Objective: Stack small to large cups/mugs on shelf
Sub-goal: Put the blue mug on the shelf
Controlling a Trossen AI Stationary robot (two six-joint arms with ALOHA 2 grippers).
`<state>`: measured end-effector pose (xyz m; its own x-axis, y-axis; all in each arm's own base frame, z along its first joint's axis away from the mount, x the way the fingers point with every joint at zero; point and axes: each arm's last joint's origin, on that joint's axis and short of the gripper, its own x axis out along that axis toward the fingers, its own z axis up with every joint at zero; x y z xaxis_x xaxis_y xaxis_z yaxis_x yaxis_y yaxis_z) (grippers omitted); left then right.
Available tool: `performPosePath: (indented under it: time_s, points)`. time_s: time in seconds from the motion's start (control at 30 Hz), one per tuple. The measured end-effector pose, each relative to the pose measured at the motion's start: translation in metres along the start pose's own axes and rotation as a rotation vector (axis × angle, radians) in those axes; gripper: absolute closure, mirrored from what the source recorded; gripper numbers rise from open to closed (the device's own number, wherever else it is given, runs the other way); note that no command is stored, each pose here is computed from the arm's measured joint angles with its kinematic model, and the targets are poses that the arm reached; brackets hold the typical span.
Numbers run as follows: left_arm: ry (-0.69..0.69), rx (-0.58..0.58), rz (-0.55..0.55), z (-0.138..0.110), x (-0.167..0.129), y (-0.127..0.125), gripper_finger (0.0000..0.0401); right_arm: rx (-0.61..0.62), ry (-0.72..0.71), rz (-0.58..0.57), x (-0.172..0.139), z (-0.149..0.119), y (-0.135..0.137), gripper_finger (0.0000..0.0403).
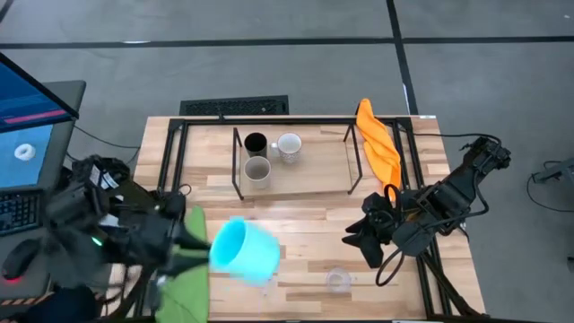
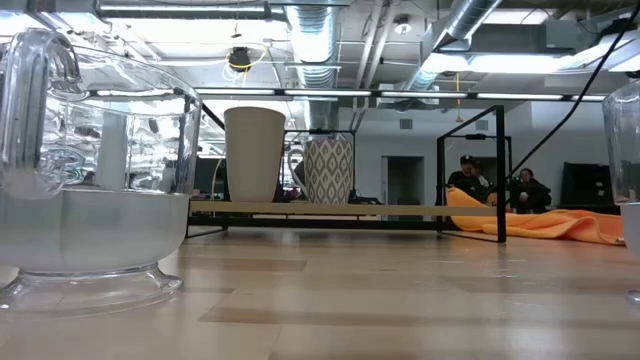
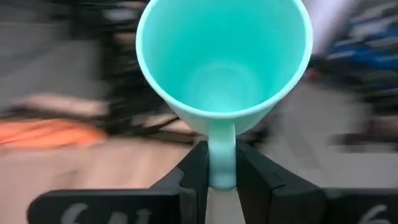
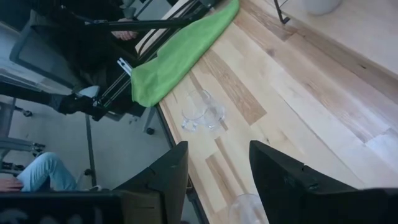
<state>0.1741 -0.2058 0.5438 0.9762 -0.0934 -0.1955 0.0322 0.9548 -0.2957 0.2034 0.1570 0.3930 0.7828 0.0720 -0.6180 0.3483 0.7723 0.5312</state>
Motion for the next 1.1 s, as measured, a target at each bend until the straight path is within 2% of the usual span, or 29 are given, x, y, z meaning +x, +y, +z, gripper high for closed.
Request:
performPosePath:
  time_s: [0.1, 0.17, 0.37, 0.6, 0.7, 0.83, 0.97, 1.1]
  points:
    - [0.016, 0.047, 0.244, -0.021, 0.011, 0.013, 0.0350, 0.020, 0.000, 0.000, 0.000, 0.000, 0.000, 0.0212]
    - [0.024, 0.060, 0.366, -0.034, 0.021, 0.023, 0.0350, 0.023, 0.000, 0.000, 0.000, 0.000, 0.000, 0.0212]
    - [0.091, 0.058, 0.580, -0.085, 0.067, 0.048, 0.0350, 0.024, 0.000, 0.001, 0.000, 0.000, 0.000, 0.0212]
    - [0.146, 0.007, 0.773, -0.143, 0.115, 0.091, 0.0350, 0.025, -0.002, 0.003, 0.000, 0.000, 0.000, 0.0212]
    - [0.181, -0.043, 0.808, -0.164, 0.133, 0.110, 0.0350, 0.027, -0.004, 0.005, 0.000, 0.000, 0.001, 0.0212]
    - [0.182, -0.086, 0.770, -0.186, 0.158, 0.128, 0.0350, 0.027, -0.006, 0.005, 0.000, 0.000, 0.001, 0.0212]
    - [0.174, -0.116, 0.739, -0.199, 0.175, 0.146, 0.0350, 0.027, -0.006, 0.005, 0.000, 0.000, 0.001, 0.0212]
    - [0.203, -0.095, 0.773, -0.205, 0.182, 0.169, 0.0350, 0.027, -0.006, 0.004, 0.000, 0.000, 0.001, 0.0212]
